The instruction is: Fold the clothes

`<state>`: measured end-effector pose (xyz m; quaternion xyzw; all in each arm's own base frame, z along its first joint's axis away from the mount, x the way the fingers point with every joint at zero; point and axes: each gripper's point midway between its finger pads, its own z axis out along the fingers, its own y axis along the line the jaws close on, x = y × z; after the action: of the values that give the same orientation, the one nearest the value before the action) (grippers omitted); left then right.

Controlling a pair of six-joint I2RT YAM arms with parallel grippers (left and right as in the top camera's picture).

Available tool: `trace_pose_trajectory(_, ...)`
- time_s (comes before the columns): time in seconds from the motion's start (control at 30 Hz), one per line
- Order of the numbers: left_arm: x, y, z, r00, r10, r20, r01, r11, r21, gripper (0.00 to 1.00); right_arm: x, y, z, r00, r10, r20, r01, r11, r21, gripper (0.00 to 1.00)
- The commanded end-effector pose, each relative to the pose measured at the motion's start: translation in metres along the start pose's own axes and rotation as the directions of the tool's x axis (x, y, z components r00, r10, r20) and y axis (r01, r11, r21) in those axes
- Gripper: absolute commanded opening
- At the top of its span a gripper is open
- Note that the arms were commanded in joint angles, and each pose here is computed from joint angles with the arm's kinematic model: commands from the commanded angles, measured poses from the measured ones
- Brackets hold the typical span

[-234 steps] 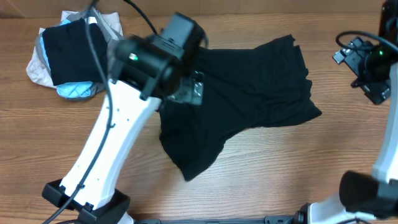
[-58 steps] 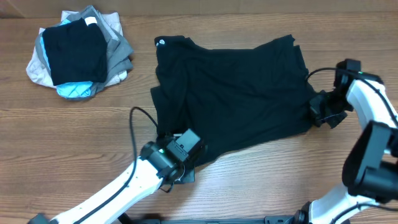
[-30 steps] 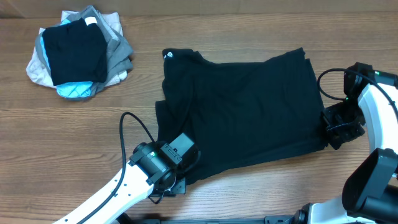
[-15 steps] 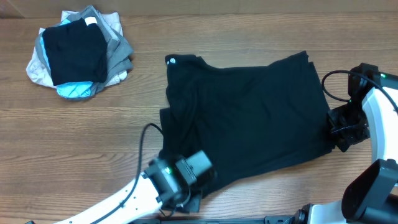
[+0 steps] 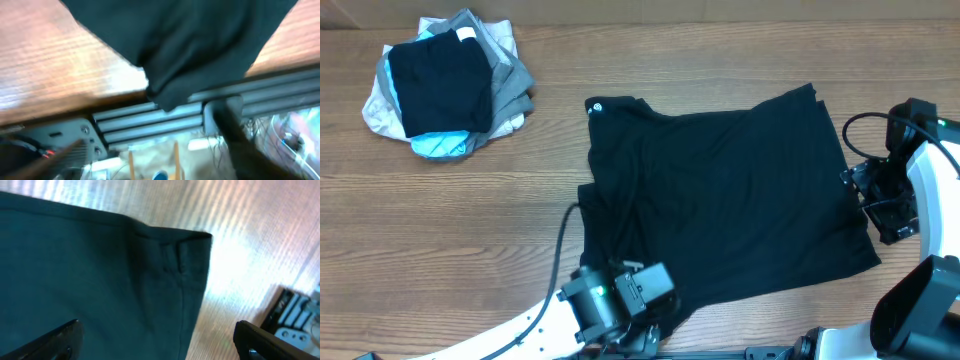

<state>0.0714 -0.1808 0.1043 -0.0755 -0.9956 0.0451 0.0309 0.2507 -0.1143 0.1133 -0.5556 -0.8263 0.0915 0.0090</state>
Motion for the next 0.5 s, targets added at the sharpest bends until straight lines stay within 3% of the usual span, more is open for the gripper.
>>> trace_pose_trajectory(0.0, -0.046, 0.011, -0.025, 0.982, -0.040, 0.186, 0.046, 0.999, -0.027, 1.00, 0.002, 0.009, -0.010, 0.998, -0.064, -0.007, 0.063, 0.995, -0.078, 1.00)
trace_pose_trajectory(0.17, -0.085, 0.043, -0.029, 0.970, -0.100, 0.223, 0.108, 0.994, -0.021, 1.00, 0.001, 0.012, -0.010, 0.996, -0.084, -0.003, 0.083, 0.992, -0.090, 1.00)
trace_pose_trajectory(0.3, -0.114, 0.056, -0.027, 0.973, -0.111, 0.204, 0.097, 0.992, 0.078, 0.99, 0.002, 0.014, -0.011, 0.996, -0.084, -0.007, 0.083, 0.992, -0.100, 1.00)
trace_pose_trajectory(0.47, -0.150, 0.094, -0.018, 0.954, -0.224, 0.197, 0.204, 0.972, 0.117, 0.96, 0.002, 0.017, -0.011, 0.996, -0.088, -0.011, 0.086, 0.990, -0.114, 1.00)
